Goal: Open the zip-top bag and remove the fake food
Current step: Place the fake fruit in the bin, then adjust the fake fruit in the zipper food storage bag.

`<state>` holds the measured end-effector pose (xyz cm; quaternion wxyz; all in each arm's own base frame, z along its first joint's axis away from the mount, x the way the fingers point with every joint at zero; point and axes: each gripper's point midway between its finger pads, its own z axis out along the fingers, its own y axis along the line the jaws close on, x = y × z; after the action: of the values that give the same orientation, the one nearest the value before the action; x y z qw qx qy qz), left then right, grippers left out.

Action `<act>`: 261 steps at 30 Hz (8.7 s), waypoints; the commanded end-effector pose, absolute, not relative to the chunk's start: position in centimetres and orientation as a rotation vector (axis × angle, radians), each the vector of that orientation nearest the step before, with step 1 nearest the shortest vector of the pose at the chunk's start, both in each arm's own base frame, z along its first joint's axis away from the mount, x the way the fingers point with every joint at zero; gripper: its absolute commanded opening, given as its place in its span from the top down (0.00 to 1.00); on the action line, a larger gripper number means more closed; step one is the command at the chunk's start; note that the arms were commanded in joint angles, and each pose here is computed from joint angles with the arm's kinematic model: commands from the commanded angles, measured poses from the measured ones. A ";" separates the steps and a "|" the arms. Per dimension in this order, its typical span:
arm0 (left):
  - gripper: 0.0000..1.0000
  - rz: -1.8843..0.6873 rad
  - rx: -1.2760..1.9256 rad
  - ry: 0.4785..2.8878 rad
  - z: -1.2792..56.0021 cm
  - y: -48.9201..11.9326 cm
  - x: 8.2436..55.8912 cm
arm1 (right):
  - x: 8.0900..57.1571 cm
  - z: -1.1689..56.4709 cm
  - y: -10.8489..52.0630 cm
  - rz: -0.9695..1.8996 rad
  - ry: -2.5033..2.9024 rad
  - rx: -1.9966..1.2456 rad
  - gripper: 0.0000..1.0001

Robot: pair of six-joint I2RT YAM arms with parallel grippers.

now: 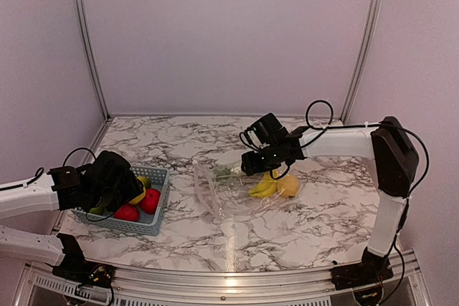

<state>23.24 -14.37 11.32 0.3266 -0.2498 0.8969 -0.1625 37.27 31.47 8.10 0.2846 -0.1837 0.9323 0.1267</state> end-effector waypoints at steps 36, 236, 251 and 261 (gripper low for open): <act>0.17 -0.713 -0.070 2.306 18.8 -28.5 26.7 | 35.9 14.0 23.8 0.264 2.420 -0.314 0.37; 0.72 -0.887 0.109 2.537 5.7 -40.8 27.2 | 30.7 8.6 22.8 0.312 2.554 -0.273 0.78; 0.61 -0.945 0.160 2.531 5.7 -41.7 26.6 | 30.5 5.2 23.7 0.340 2.597 -0.309 0.36; 0.57 -0.963 0.175 2.526 5.8 -42.0 26.3 | 30.3 3.2 22.8 0.211 2.628 -0.352 0.23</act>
<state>26.45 -41.12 5.61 0.2123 0.0502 0.9159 -0.3368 30.53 23.12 4.00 0.2404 -0.1182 0.9584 0.0989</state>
